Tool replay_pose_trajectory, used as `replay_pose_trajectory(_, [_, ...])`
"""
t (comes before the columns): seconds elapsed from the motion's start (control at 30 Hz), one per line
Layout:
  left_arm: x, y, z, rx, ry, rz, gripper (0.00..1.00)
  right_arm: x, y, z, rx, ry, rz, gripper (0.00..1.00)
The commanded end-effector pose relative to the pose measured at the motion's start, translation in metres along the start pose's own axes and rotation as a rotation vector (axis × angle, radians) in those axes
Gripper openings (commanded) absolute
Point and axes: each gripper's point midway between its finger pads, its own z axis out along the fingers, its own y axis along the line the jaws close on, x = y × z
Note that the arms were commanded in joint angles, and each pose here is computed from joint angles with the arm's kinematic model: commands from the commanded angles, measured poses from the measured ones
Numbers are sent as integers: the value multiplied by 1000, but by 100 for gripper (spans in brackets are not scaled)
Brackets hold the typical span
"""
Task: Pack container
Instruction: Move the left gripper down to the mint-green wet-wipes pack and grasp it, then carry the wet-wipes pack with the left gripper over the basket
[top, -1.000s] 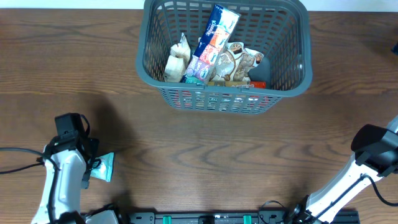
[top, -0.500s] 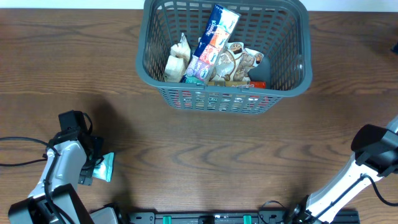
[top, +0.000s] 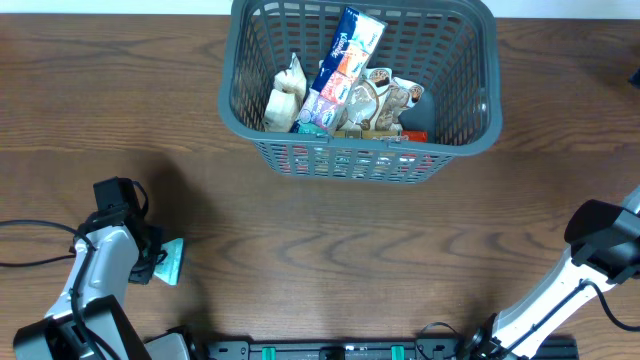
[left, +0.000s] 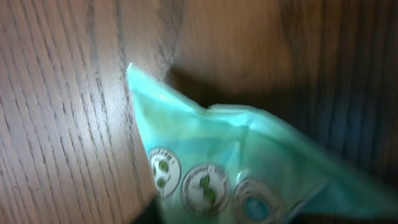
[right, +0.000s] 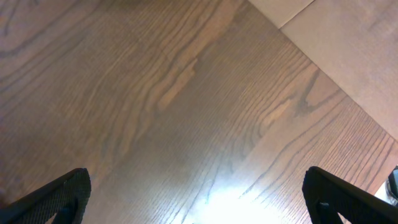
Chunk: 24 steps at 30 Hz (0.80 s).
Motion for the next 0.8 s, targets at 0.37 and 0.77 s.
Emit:
replay_pose_trajectory(0.37, [-29, -33, -65, 209, -101, 35, 6, 0, -2, 0, 8, 0, 14, 99])
replay_pose_trajectory(0.77, [-75, -120, -350, 943, -443, 159, 6, 0, -2, 0, 8, 0, 15, 99])
